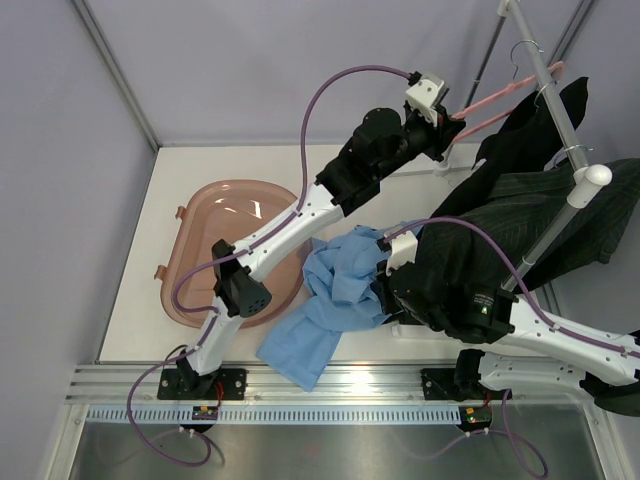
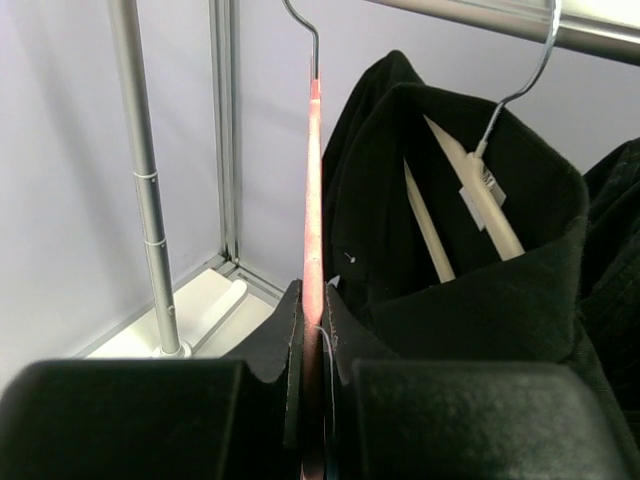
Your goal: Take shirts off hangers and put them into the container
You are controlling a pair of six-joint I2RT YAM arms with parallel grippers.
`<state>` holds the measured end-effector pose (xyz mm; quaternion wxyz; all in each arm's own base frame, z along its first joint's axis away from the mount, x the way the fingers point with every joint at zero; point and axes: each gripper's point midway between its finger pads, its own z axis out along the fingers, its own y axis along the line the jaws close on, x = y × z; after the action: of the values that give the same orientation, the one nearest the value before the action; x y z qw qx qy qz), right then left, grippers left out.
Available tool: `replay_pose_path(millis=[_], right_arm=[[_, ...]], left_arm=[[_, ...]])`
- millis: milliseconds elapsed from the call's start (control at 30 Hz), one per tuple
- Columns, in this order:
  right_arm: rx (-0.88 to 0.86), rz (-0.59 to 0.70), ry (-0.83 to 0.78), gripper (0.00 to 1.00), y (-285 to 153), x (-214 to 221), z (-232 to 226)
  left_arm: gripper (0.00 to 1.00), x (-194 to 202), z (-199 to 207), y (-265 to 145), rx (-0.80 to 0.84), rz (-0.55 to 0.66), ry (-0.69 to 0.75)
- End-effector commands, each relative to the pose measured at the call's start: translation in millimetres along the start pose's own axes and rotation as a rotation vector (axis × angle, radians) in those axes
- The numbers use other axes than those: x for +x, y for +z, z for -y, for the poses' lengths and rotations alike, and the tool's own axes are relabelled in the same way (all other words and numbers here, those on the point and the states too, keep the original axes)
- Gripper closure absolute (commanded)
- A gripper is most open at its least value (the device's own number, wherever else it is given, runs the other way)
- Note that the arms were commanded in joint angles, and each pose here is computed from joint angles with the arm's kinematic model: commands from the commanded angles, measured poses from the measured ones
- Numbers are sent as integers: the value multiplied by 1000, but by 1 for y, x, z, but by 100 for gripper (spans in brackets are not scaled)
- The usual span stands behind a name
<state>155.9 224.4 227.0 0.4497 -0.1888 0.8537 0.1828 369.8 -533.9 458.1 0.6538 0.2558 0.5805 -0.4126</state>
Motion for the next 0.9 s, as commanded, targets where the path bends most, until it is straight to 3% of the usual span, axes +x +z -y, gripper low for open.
replay_pose_path(millis=[0, 233, 400, 433, 667, 733, 767, 867], right_arm=[[-5, 57, 46, 100, -2, -13, -4], [-5, 59, 50, 100, 0, -13, -5], [-9, 56, 53, 100, 1, -13, -7], [-7, 48, 51, 100, 1, -11, -6], [-11, 55, 60, 100, -1, -14, -7], [-8, 49, 52, 100, 0, -14, -7], [-7, 52, 49, 100, -1, -17, -8], [-9, 55, 40, 100, -3, -21, -9]], left_arm=[[100, -37, 17, -1, 50, 101, 17], [98, -27, 23, -2, 77, 65, 30], [85, -19, 23, -5, 78, 36, 41], [77, -25, 22, -9, 72, 38, 48], [47, -36, 12, -31, 51, -9, 104], [44, -39, 4, -45, 23, -42, 142], [44, -69, 5, -62, 10, -8, 167], [43, -86, -21, -98, -111, -68, 259]])
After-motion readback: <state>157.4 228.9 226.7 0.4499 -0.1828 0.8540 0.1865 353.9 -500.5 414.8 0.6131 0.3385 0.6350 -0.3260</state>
